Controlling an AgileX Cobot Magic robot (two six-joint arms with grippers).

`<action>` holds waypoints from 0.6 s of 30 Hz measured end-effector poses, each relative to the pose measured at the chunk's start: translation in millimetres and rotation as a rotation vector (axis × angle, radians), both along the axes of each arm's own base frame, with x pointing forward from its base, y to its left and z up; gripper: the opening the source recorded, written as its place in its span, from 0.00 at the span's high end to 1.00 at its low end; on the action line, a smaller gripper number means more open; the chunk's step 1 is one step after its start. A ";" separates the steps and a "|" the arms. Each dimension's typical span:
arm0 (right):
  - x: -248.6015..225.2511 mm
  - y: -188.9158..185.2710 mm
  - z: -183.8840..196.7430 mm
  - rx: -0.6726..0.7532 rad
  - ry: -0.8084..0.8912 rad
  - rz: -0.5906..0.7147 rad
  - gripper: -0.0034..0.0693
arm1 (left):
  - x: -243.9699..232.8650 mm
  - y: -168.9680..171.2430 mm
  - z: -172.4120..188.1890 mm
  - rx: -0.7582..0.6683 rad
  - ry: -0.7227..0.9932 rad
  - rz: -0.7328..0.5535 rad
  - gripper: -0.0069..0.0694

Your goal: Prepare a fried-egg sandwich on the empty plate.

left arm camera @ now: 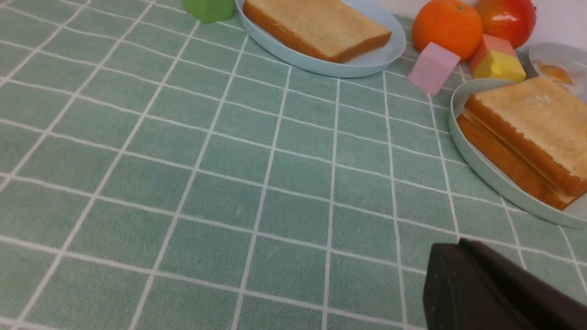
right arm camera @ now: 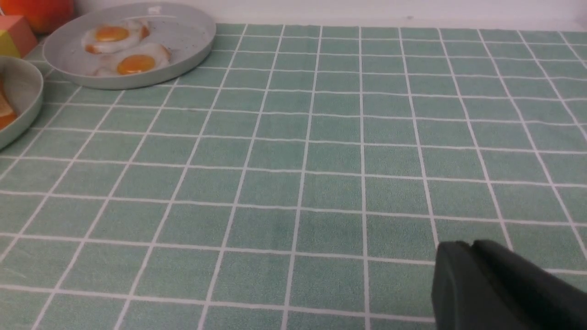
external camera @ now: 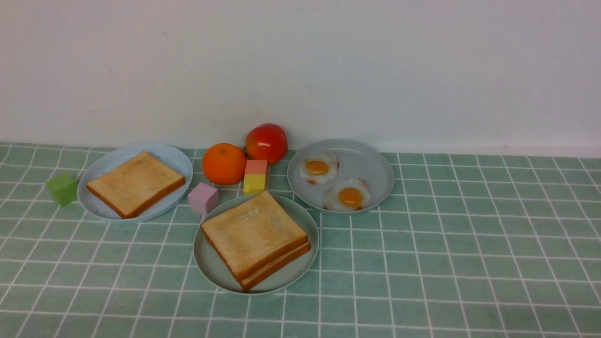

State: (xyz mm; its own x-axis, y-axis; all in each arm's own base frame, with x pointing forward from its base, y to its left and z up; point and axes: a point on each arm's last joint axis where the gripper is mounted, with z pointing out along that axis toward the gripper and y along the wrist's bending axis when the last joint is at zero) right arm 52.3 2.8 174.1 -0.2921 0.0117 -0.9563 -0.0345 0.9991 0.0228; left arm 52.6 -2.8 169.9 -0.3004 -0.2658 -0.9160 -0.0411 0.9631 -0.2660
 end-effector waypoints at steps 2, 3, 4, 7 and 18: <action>0.0 0.0 0.0 0.000 0.000 0.000 0.88 | 0.0 0.0 0.0 0.000 0.000 0.000 0.93; 0.0 0.0 0.0 0.000 0.000 0.000 0.88 | 0.0 0.0 0.0 0.000 0.000 0.000 0.93; 0.0 0.0 0.0 0.000 0.000 0.000 0.87 | 0.0 0.0 0.0 0.000 0.000 0.000 0.93; 0.0 0.0 0.0 0.000 0.000 0.000 0.87 | 0.0 0.0 0.0 0.000 0.000 0.000 0.93; 0.0 0.0 0.0 0.000 0.000 0.000 0.84 | 0.1 0.0 0.2 0.000 -0.002 0.000 0.93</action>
State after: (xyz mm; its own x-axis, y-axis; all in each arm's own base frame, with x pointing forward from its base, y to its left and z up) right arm 52.3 2.8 174.1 -0.2921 0.0117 -0.9563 -0.0345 0.9991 0.0228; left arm 52.7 -2.7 170.1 -0.2985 -0.2660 -0.9166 -0.0409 0.9631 -0.2662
